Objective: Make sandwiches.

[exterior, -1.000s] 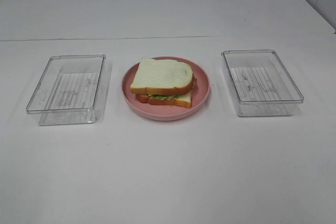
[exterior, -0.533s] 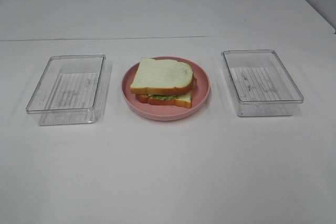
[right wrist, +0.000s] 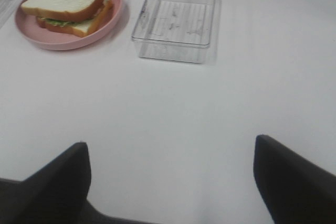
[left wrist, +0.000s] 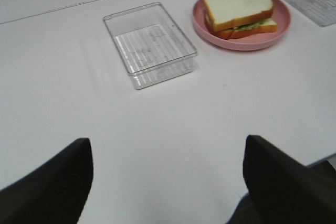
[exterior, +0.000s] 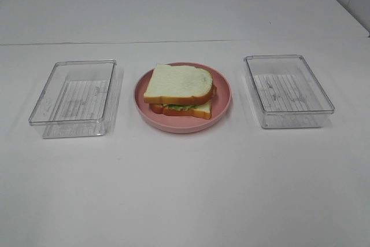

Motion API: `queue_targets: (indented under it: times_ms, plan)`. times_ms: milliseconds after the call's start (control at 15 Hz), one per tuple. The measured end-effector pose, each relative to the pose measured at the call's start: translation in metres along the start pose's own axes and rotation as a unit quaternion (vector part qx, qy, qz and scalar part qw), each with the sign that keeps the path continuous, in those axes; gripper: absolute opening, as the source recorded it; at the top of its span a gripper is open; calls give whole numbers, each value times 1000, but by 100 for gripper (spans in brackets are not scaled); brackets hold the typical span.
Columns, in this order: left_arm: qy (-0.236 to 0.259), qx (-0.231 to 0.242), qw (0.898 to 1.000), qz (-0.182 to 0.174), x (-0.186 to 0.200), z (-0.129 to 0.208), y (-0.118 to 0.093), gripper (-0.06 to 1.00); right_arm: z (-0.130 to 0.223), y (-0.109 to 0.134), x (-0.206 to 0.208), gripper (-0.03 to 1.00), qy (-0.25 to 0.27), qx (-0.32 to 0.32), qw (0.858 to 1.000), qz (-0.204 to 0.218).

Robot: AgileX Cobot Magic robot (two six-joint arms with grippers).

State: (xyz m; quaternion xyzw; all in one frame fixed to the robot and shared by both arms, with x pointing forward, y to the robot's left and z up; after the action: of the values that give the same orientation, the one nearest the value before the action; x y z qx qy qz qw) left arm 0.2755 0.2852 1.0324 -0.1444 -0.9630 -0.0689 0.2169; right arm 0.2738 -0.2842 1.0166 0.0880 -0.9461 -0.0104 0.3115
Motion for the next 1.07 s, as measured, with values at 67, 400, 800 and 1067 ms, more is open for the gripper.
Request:
queue_targets:
  times_ms: [67,400,800,1067]
  plan:
    - [2,13,1000,-27,0,0,2,75,0,-2,0,80,-2,-14,1000,19]
    - [9,54,992,-111,0,1,10,75,-1,-6,0,80,-10,-49,996,68]
    - [9,57,991,-117,0,1,10,75,2,-4,5,80,-34,-47,996,65]
    - [9,57,991,-117,0,1,10,75,2,-4,5,80,-34,-47,996,65]
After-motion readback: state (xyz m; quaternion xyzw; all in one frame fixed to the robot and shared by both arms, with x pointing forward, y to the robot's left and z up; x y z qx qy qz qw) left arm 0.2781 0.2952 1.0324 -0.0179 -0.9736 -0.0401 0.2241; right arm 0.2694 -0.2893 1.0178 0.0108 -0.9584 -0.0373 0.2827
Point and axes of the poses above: a point on each arm's last joint axis where the gripper is mounted, x pointing back along that axis away from the gripper, y along the wrist's bending axis when the last joint is at zero, z = x × y, the point moved 5 cm from there along -x, pointing out along that axis toward the gripper, and after that the axes turned 4 degrees about -x, right-handed, at the moved point
